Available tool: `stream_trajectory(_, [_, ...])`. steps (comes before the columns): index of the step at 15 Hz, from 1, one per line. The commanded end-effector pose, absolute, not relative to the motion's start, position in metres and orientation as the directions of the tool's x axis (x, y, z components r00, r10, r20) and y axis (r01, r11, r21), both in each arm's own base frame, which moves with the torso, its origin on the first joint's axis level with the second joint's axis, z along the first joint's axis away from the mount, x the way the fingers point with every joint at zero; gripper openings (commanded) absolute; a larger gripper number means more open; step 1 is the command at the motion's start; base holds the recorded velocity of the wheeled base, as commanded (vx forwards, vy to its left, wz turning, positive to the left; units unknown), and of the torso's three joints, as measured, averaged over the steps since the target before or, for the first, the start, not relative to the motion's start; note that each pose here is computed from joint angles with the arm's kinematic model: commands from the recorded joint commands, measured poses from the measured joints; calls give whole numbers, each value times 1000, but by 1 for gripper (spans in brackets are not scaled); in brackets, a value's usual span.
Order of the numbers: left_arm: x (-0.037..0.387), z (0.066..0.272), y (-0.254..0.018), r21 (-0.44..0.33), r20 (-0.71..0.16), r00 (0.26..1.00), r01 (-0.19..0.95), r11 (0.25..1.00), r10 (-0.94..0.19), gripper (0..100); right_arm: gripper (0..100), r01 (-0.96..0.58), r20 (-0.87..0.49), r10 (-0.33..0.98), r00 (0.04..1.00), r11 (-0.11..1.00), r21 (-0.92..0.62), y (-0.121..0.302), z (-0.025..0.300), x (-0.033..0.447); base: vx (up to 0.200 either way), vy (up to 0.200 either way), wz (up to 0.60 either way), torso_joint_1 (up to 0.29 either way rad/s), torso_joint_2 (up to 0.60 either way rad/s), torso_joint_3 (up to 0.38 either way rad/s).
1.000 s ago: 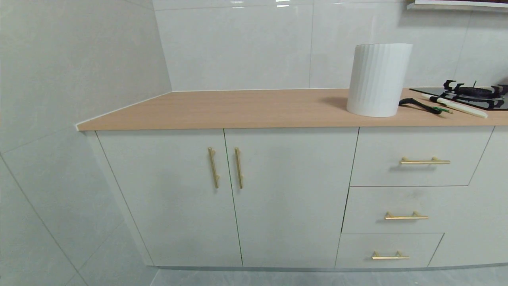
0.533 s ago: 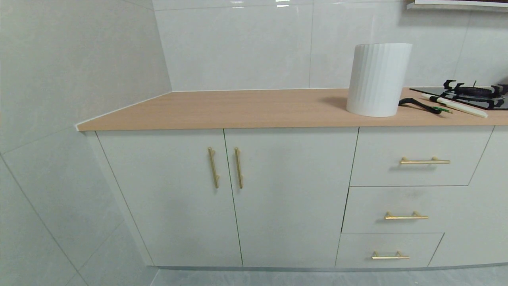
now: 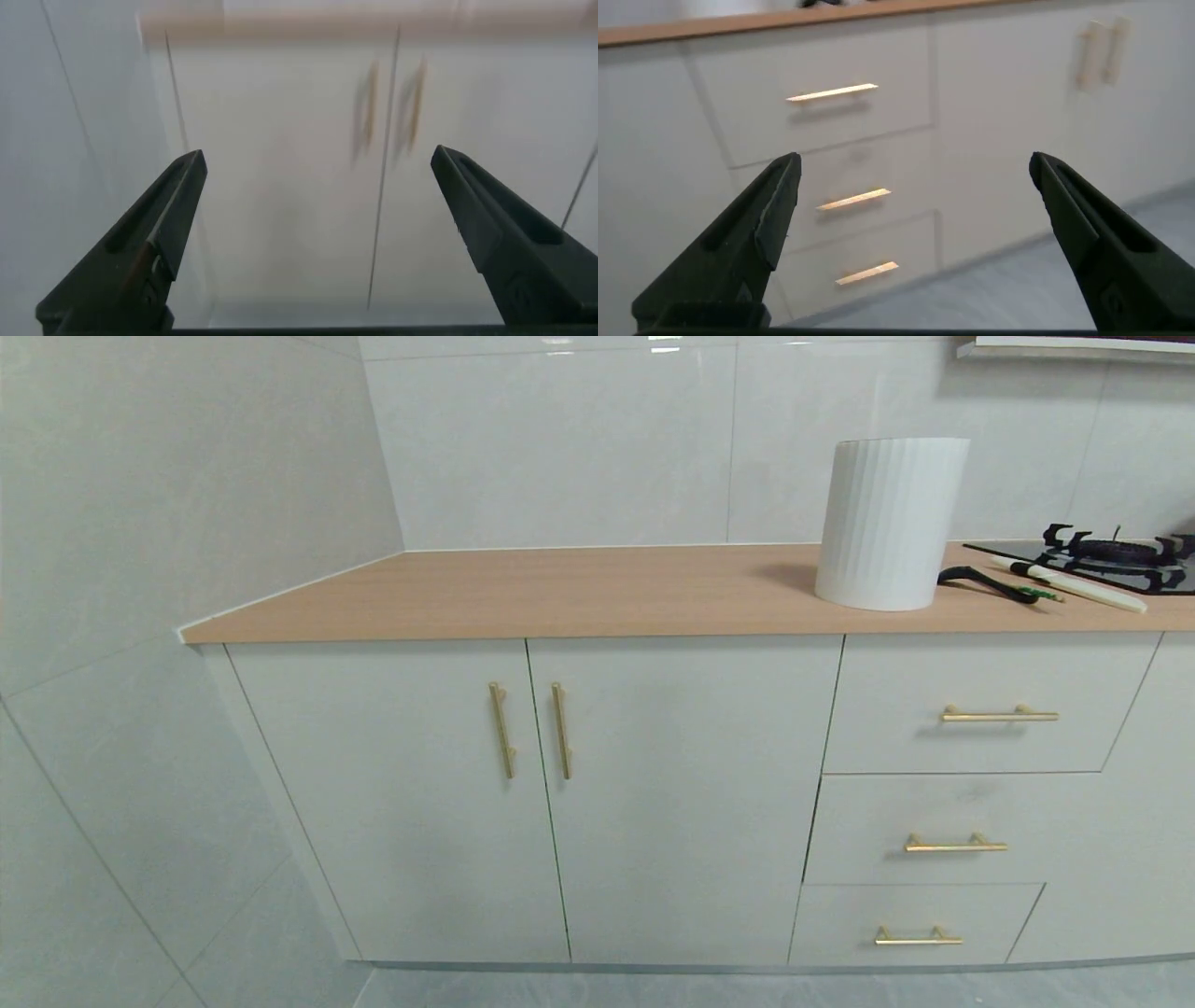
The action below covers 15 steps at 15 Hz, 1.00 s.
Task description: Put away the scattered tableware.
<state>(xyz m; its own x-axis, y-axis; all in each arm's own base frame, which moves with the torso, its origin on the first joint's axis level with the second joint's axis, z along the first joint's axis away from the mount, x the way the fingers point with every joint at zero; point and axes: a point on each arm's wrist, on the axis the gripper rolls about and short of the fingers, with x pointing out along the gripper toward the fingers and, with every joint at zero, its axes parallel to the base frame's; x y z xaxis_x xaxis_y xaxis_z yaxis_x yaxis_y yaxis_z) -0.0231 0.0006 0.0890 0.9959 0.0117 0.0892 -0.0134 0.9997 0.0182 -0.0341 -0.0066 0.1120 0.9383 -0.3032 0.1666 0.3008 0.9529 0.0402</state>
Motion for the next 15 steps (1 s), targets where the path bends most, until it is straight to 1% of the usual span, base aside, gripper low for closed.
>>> stream_trajectory(1, [-23, 78, 1, 42, 25, 1000, -18, 999, 17, 100, 100, 185, 113, -185, 976, 983, 10, -4, 87, -24, 0, 0, 0, 0, 0, 0])
stream_trajectory(2, [-23, 77, 0, 44, 9, 1000, -8, 999, 8, 100, 100, 160, 89, -159, 983, 987, -3, -3, 85, -24, 0, 0, 0, 0, 0, 0])
stream_trajectory(4, [-23, 75, 0, 44, -5, 1000, 22, 999, -21, 100, 100, 152, 42, -151, 988, 988, -18, -3, 80, -23, 0, 0, 0, 0, 0, 0])
stream_trajectory(6, [-23, 75, 0, 44, -5, 1000, 23, 999, -23, 100, 100, 61, 44, -60, 997, 998, -27, -1, 80, -23, 0, 0, 0, 0, 0, 0])
stream_trajectory(7, [-23, 75, 0, 46, -6, 1000, 22, 999, -21, 100, 100, -11, -11, 11, 1000, 999, -44, 0, 75, -23, 0, 0, 0, 0, 0, 0])
stream_trajectory(10, [-23, 75, 0, 52, -8, 1000, 22, 998, -21, 100, 100, -12, 0, 12, 1000, 999, -40, 0, 76, -23, 0, 0, 0, 0, 0, 0])
stream_trajectory(13, [-23, 75, 0, 37, -5, 1000, 22, 999, -21, 100, 100, -15, -2, 15, 1000, 999, -29, 0, 76, -23, 0, 0, 0, 0, 0, 0])
stream_trajectory(15, [-23, 75, 0, 3, -3, 1000, 21, 1000, -21, 100, 100, -18, 2, 18, 1000, 999, -29, 0, 76, -23, 0, 0, 0, 0, 0, 0])
